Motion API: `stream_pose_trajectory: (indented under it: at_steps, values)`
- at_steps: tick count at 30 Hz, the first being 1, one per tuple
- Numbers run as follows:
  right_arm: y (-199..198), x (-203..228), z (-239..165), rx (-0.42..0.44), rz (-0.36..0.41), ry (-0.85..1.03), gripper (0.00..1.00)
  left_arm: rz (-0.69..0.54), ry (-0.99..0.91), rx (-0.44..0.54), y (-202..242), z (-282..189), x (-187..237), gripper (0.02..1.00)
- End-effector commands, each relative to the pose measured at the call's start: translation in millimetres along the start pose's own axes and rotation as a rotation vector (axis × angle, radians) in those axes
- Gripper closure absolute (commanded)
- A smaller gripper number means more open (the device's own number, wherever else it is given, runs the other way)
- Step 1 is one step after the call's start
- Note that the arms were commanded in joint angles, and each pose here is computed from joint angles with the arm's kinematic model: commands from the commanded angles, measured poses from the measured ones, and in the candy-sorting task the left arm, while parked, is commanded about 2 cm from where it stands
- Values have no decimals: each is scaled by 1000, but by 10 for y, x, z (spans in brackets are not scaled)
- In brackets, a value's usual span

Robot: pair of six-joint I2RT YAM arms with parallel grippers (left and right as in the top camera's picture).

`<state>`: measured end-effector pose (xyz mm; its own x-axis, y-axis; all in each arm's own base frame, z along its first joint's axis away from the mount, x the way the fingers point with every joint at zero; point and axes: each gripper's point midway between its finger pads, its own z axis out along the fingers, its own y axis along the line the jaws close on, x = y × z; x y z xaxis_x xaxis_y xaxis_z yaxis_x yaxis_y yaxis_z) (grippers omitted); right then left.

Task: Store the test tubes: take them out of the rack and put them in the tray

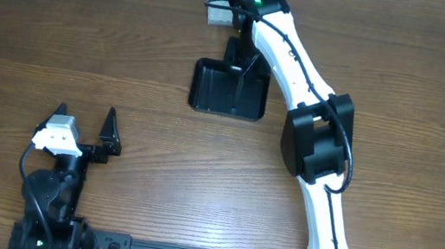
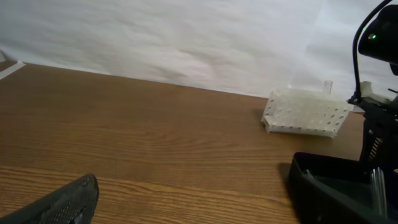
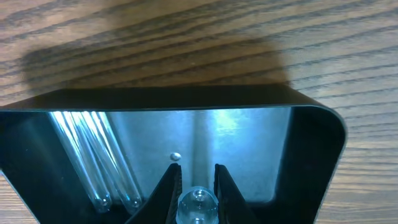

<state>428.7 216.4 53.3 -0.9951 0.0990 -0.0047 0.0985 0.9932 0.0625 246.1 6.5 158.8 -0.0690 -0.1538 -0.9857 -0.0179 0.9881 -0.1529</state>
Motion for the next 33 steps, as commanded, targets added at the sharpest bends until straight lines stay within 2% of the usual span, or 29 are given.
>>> stream_pose_trajectory:
  at_steps: [1,17,33]
  values:
    - [10,-40,26,23,-6,-20,980,14,-1,-13,29,-1,12,20]
    - [-64,-53,241,90,-11,-13,985,15,-1,-13,29,-1,12,20]
    - [-39,-110,449,91,-12,-16,978,15,-1,-13,29,-1,12,18]
